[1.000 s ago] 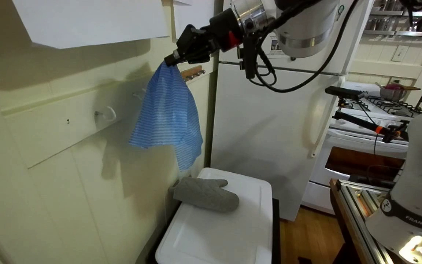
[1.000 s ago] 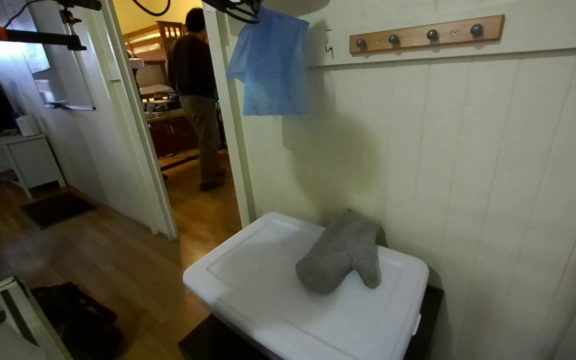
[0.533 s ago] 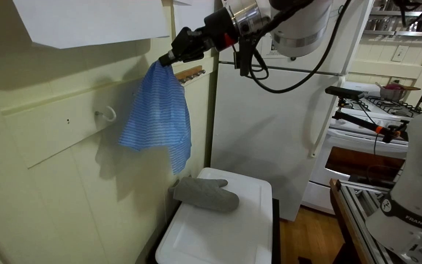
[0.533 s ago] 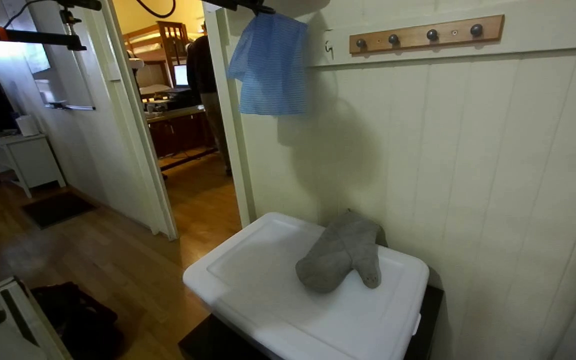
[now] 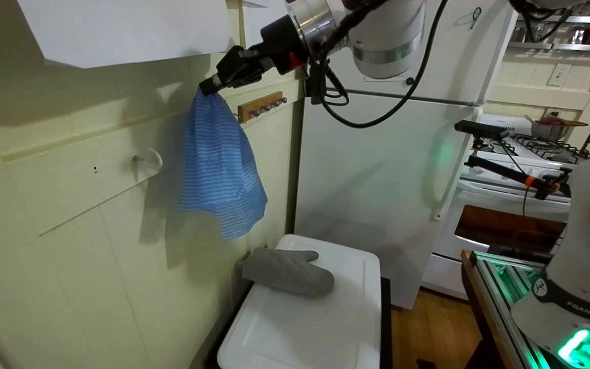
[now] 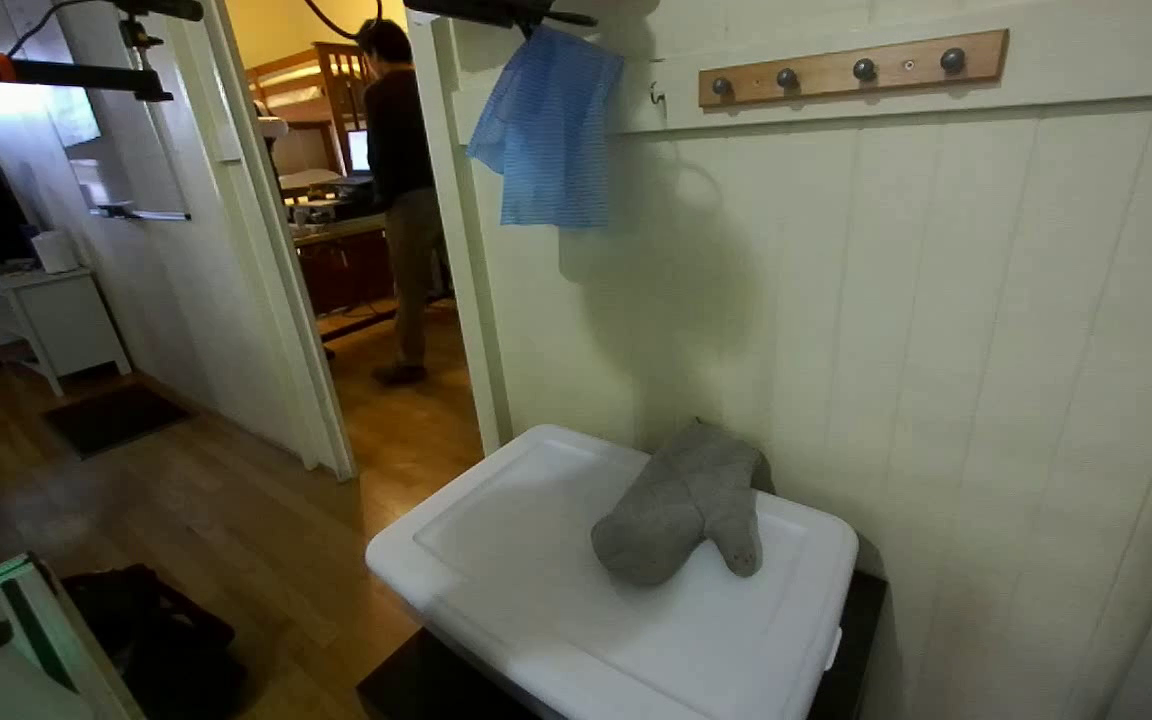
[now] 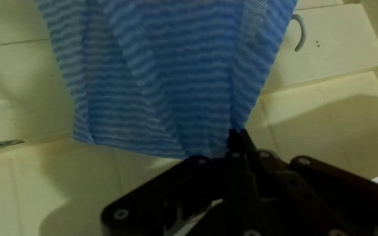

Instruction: Hang the blue rag on the second hook

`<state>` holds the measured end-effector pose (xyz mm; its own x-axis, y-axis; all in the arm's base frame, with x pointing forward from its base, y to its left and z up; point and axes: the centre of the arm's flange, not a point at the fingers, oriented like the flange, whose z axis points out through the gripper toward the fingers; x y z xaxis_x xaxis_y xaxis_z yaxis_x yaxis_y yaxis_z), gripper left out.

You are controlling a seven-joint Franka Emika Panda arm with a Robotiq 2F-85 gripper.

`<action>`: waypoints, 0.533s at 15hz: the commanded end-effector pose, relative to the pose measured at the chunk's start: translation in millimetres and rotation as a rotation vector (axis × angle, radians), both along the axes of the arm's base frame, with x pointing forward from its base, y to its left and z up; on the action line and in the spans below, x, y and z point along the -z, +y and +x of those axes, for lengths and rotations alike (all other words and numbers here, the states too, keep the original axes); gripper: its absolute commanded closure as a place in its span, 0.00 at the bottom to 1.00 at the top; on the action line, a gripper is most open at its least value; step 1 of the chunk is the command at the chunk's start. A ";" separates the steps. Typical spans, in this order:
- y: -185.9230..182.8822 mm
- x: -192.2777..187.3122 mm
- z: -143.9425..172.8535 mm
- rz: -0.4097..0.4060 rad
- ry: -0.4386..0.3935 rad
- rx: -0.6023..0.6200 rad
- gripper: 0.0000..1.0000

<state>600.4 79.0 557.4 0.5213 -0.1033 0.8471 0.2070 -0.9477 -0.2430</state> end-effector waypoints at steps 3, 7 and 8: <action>-5.7 19.5 26.6 -0.046 0.032 -0.067 1.00; -11.6 30.1 36.7 -0.041 0.013 -0.089 1.00; -11.8 28.6 39.8 -0.038 0.000 -0.092 1.00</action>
<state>628.6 71.3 531.0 0.5440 -0.0330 0.8384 0.2529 -0.9463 -0.2013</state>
